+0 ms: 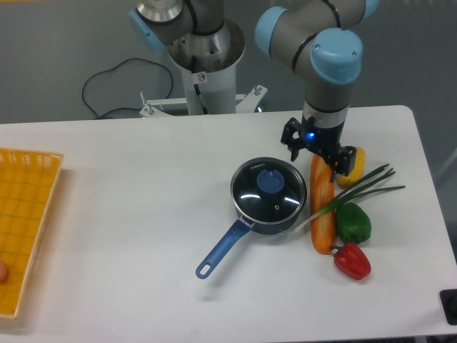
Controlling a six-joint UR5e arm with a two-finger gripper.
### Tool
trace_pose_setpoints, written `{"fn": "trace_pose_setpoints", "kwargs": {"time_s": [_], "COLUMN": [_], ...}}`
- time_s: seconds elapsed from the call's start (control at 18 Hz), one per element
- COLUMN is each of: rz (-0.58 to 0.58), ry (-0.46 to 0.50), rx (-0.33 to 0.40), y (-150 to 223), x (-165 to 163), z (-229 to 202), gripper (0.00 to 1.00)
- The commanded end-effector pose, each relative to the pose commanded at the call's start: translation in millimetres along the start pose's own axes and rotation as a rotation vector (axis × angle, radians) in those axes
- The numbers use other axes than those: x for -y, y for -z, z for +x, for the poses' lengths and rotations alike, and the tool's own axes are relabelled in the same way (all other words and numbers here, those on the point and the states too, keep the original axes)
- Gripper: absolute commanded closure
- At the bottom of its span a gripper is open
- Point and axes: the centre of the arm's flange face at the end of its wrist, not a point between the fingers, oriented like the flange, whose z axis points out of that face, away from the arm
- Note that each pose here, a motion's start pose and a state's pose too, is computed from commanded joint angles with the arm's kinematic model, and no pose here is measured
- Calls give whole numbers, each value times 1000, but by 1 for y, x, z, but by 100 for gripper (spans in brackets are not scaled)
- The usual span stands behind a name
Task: Open the lid
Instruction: 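Move the gripper over the blue saucepan's glass lid knob, then lower the gripper around the blue lid knob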
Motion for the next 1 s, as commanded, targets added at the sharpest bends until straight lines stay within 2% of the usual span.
{"fn": "trace_pose_setpoints", "kwargs": {"time_s": [0.22, 0.39, 0.67, 1.0], "rz": [-1, 5, 4, -4], "ry": [6, 45, 44, 37], "rx": [-5, -7, -15, -36], "y": [0, 0, -7, -18], "x": [2, 19, 44, 45], "z": [10, 20, 35, 40], "gripper": [0, 0, 0, 0]}}
